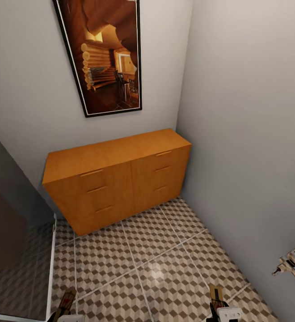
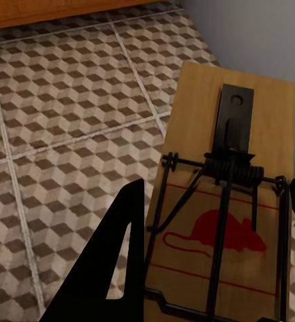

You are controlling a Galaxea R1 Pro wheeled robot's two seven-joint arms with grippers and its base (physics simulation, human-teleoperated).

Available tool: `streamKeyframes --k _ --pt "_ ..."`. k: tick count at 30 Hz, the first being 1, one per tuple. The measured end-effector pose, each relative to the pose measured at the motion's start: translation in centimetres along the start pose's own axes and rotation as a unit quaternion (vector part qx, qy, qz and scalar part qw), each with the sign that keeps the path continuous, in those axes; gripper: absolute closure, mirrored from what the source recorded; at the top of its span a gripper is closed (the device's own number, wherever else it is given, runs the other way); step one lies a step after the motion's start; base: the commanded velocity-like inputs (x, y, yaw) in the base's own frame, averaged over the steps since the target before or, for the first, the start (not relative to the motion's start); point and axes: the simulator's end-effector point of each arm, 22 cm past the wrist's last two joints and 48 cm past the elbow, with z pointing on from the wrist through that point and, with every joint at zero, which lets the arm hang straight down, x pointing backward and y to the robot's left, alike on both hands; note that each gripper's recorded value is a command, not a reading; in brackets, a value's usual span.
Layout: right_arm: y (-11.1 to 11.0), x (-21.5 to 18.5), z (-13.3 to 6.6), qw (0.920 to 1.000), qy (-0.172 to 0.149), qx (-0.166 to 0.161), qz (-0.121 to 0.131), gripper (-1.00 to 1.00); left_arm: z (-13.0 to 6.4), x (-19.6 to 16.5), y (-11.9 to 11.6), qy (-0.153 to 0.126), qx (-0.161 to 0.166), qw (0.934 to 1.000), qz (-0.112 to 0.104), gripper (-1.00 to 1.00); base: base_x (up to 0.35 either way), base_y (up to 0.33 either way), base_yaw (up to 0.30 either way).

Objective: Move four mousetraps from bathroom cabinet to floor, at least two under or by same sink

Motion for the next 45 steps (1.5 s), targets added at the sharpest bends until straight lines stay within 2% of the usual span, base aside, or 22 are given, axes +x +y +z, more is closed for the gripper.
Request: streamKeyframes --k 45 --pt "-0.3 -2.9 0.0 0.9995 -0.032 0.003 0.0 1.0 0.1 -3.1 0.3 -0.032 -0.004 0.9994 -0.007 1.0 0.0 0.0 0.0"
